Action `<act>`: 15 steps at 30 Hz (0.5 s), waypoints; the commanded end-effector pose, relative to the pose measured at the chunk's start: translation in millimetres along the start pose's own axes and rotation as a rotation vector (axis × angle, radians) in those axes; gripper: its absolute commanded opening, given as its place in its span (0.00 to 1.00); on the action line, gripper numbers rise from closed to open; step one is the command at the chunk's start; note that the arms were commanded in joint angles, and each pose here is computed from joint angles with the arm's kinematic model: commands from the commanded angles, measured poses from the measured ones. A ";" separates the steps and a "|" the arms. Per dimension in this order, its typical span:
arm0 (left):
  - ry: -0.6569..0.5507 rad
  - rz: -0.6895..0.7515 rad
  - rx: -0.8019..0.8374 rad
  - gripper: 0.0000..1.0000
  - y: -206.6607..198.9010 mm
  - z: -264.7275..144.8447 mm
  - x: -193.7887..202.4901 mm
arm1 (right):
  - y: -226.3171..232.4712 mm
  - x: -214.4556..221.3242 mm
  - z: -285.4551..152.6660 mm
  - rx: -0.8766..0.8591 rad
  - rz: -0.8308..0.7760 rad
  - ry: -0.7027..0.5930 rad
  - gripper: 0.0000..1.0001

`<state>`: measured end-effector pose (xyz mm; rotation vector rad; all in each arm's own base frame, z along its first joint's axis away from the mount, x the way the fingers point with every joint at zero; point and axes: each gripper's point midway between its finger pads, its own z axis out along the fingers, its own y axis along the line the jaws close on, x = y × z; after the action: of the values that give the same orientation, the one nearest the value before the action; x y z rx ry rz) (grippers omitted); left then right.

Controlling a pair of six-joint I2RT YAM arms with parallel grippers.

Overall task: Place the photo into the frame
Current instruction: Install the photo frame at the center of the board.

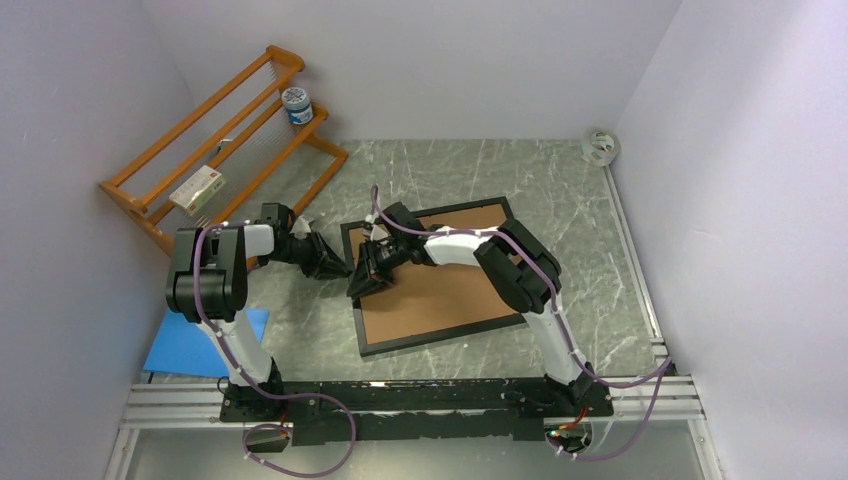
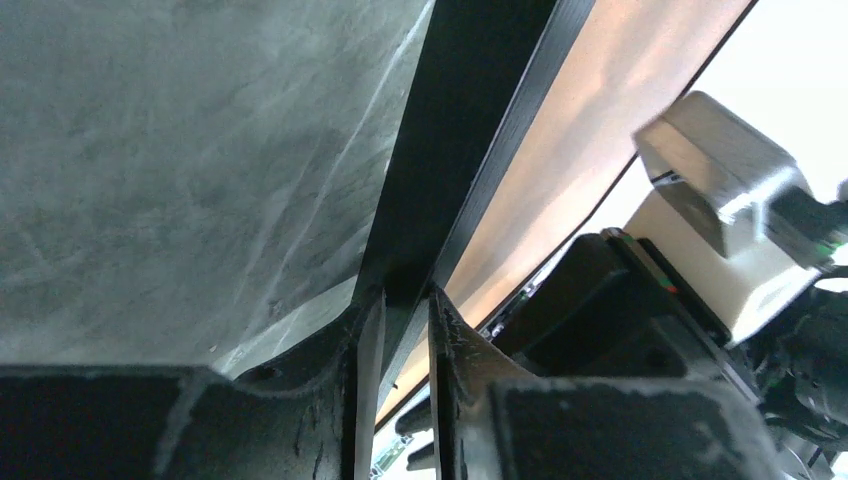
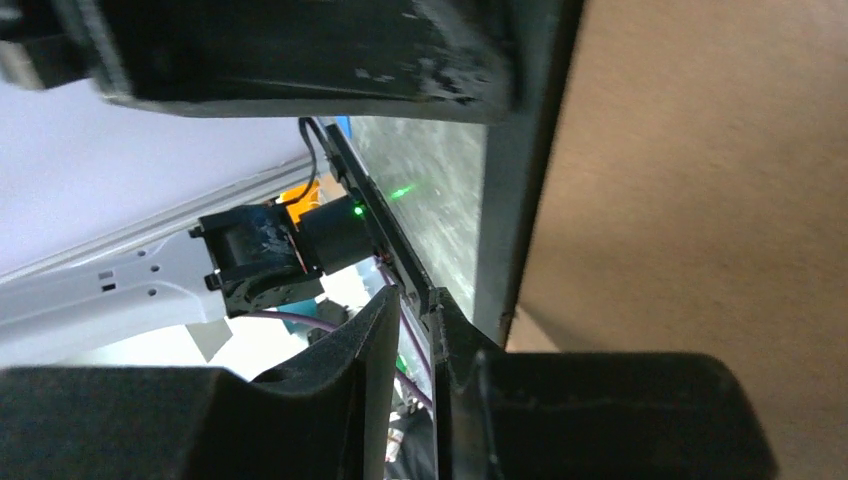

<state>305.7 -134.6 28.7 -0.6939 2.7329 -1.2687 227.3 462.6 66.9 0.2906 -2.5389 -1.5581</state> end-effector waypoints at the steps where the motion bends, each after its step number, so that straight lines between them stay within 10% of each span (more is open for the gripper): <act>1: 0.011 -0.017 -0.061 0.26 14.0 3.2 9.8 | -7.5 8.2 2.8 0.042 0.050 0.049 0.21; 15: 0.018 -0.020 -0.094 0.24 19.9 4.6 12.2 | -69.7 13.4 -4.1 0.297 0.105 0.023 0.20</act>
<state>305.0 -134.3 28.2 -0.6978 2.7369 -1.2644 217.7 447.8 43.9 0.2360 -2.5669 -1.3537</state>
